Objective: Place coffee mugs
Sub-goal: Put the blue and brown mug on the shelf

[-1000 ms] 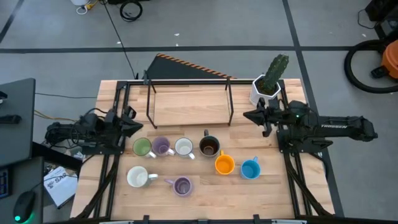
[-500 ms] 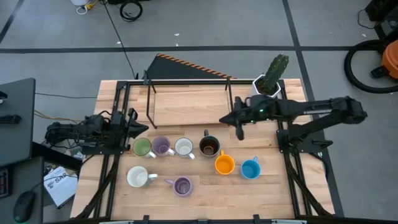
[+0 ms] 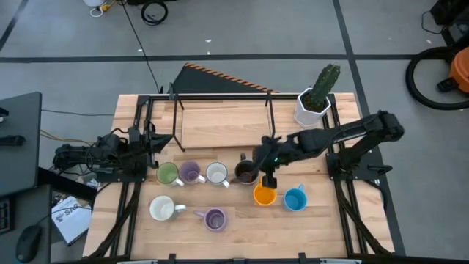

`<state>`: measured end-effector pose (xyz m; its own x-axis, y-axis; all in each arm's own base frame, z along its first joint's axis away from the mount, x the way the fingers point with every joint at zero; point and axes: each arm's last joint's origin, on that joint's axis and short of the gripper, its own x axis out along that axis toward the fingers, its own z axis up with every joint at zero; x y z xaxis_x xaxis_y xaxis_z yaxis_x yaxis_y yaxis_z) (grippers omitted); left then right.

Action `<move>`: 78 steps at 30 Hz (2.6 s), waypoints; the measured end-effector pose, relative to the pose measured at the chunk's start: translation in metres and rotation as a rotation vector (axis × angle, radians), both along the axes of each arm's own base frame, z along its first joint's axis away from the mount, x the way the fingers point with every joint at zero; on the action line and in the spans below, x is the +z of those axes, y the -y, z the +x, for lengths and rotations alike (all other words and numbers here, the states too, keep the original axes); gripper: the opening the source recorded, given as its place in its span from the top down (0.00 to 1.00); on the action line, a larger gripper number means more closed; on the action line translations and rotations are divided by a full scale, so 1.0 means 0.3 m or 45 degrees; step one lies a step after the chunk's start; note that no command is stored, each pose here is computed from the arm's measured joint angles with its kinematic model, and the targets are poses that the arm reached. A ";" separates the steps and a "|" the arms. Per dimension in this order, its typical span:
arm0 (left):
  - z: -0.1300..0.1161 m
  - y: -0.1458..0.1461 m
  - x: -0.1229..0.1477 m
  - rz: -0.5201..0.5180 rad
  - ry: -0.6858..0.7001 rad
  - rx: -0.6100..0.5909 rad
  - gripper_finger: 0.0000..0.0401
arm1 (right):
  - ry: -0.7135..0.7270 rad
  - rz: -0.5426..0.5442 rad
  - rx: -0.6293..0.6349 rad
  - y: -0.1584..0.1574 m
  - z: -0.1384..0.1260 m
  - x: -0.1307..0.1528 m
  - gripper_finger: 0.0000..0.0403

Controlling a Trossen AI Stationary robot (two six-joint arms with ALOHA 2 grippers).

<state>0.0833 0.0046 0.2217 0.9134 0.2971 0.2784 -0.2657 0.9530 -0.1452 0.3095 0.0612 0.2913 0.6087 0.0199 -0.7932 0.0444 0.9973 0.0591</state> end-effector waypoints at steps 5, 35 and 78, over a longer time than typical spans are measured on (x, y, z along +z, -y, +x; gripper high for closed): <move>-0.002 -0.003 0.002 -0.010 0.009 0.035 0.96 | -0.124 -0.133 0.113 -0.109 0.081 0.006 0.80; -0.002 -0.003 0.003 -0.013 0.013 0.036 0.96 | -0.818 -0.286 0.199 -0.182 0.337 -0.239 0.63; 0.000 -0.003 -0.002 -0.012 -0.006 0.036 0.96 | -0.712 -0.197 0.221 0.349 0.316 0.085 0.87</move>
<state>0.0832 0.0054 0.2212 0.9059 0.3251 0.2713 -0.2930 0.9438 -0.1527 0.4043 -0.0435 0.3169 0.0970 -0.0591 -0.9935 -0.1372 0.9879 -0.0722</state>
